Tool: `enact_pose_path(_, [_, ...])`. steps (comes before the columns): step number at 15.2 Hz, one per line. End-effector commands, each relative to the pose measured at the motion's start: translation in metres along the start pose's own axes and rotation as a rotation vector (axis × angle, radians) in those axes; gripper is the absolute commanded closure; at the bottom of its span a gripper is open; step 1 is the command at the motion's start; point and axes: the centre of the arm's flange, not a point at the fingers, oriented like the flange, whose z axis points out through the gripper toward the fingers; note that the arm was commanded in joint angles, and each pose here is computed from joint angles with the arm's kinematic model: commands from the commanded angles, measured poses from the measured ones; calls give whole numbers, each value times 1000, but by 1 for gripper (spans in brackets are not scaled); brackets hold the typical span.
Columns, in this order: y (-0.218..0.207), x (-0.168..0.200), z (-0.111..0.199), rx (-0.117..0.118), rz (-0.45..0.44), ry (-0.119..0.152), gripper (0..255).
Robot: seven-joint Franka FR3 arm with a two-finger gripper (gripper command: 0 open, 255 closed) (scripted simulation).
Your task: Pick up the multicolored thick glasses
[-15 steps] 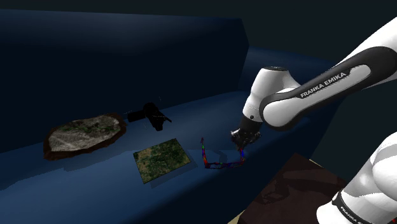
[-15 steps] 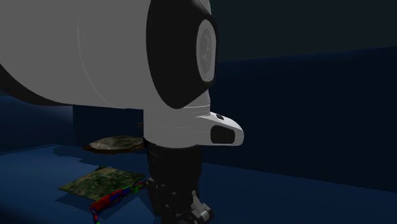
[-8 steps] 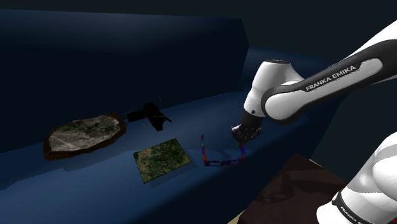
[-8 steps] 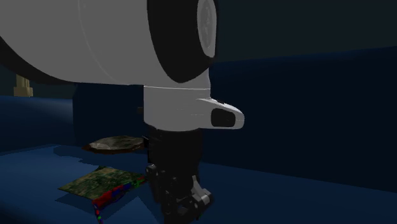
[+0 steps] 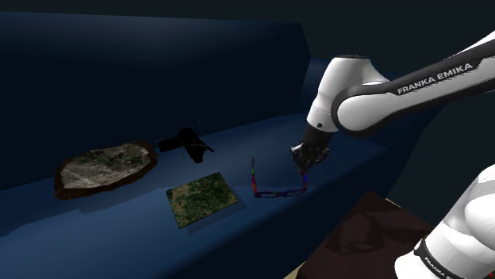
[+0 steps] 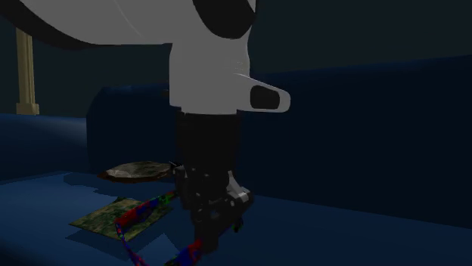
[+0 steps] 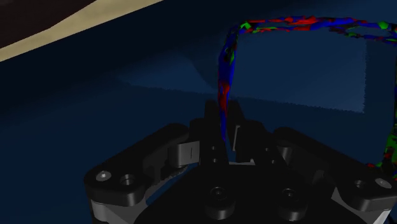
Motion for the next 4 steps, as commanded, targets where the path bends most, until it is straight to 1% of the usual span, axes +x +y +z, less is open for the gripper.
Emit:
enact_pose_path(1, [-1,1,-10,0,0,0,255])
enact_pose_path(2, [-2,1,-16,0,0,0,255])
enact_pose_path(4, [-2,1,-16,0,0,0,255])
